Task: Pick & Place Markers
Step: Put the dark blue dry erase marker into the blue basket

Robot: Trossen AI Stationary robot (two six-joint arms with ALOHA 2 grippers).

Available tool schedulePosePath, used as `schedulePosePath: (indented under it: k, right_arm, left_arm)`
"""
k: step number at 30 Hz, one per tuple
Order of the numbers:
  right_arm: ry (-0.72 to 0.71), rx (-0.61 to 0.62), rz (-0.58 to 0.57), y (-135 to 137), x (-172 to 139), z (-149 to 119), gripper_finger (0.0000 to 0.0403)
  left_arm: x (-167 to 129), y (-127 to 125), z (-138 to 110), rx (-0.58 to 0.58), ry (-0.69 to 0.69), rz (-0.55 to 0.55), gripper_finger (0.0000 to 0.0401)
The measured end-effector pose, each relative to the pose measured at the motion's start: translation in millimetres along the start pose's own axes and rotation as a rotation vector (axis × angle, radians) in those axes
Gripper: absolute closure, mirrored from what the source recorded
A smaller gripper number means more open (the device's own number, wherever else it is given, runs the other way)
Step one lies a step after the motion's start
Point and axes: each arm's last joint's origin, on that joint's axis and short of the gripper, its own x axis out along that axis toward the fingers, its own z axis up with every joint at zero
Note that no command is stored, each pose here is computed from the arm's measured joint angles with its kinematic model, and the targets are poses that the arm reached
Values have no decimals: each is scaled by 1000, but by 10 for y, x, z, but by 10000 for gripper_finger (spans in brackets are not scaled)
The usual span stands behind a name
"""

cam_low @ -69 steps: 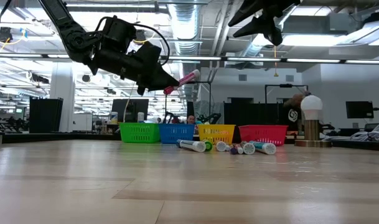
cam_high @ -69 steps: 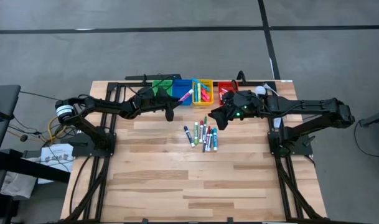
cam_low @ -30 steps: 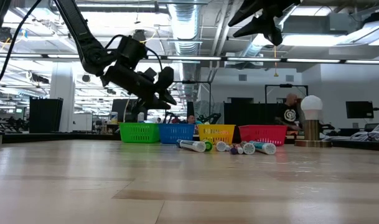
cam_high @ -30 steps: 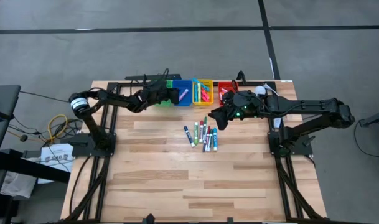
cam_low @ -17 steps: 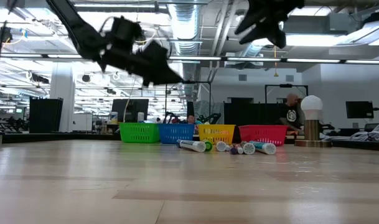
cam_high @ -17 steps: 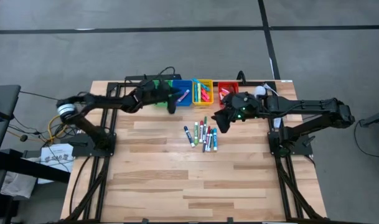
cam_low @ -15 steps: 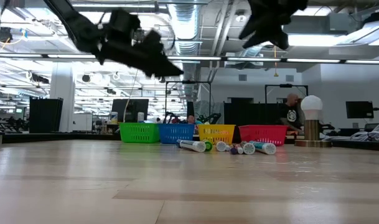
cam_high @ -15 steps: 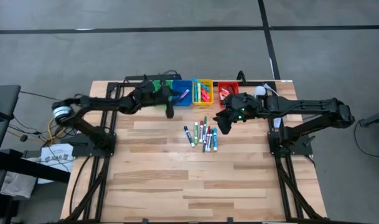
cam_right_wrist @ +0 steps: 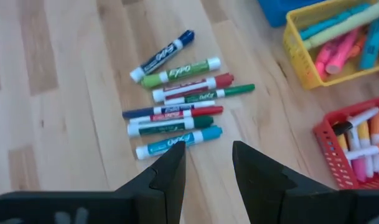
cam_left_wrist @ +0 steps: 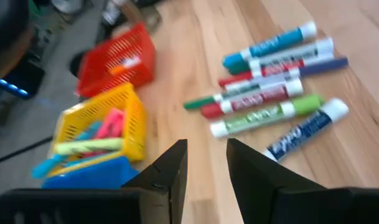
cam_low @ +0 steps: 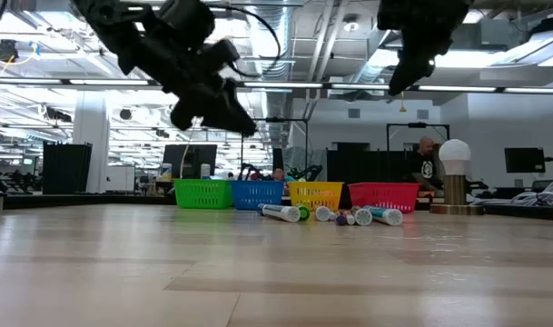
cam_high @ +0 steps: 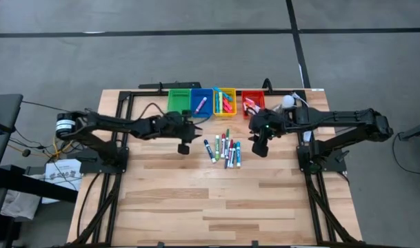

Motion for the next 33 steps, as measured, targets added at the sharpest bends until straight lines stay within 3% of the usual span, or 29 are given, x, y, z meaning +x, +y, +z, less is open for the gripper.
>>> schedulePosePath:
  k: [10,20,27,33]
  right_arm:
    - [2,-107,45,171,-16,-31,280]
    - [-8,-90,53,210,-21,-29,280]
    - [-7,-75,55,214,-21,-30,280]
    - [-6,-39,53,207,-20,-29,280]
  left_arm:
    - [482,-101,23,135,189,-166,289]
    - [512,-178,20,319,47,-352,289]
    - [649,-173,-118,328,45,-382,286]
    - [760,-216,-200,336,44,-395,259]
